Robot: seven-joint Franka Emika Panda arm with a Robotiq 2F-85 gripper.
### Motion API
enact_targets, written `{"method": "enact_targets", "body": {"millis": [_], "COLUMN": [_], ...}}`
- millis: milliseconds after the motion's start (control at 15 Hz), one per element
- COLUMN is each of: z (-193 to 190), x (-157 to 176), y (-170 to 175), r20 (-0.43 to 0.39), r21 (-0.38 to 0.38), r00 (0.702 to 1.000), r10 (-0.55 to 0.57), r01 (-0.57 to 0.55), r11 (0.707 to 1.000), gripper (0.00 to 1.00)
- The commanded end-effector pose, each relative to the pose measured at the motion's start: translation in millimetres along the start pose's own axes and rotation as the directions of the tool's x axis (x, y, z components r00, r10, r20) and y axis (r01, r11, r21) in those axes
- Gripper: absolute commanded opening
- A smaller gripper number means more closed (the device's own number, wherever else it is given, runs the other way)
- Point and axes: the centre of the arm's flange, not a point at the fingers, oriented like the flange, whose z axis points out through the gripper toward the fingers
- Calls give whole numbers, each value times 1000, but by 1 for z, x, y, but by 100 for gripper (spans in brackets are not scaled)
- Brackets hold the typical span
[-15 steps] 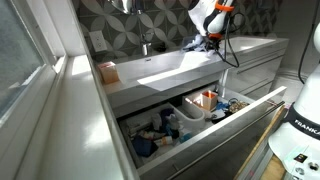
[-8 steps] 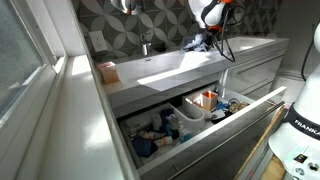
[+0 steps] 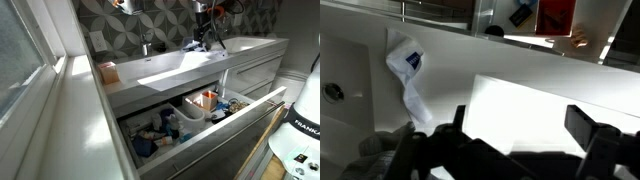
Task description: Pick up one white handkerchief from the open drawer and put it on the bathroom counter
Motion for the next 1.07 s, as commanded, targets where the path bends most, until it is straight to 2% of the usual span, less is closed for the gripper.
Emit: {"method": "enact_targets", "body": {"millis": [0,333,533,667,733,800,867,1000], "z": [-46,-89,-104,-112,-115,-119,-112,-118], "x": [-40,-64,-77,-87,-91,-93,-71,-77], "y": [-48,-107,-131,-145,-150,-154,-142,-150], "r20": [81,195,237,206,143,75,165,113], "r21": [142,267,286,275,251,223,248,239], "r00": [992,971,970,978,989,997,986,994], "r10": [-97,-135,-58,-17,29,13,-20,-9], "r01": [85,80,-12,-42,-65,-30,-22,-18], "r11": [986,960,958,961,966,974,969,971], "gripper": [100,100,100,100,100,100,100,100]}}
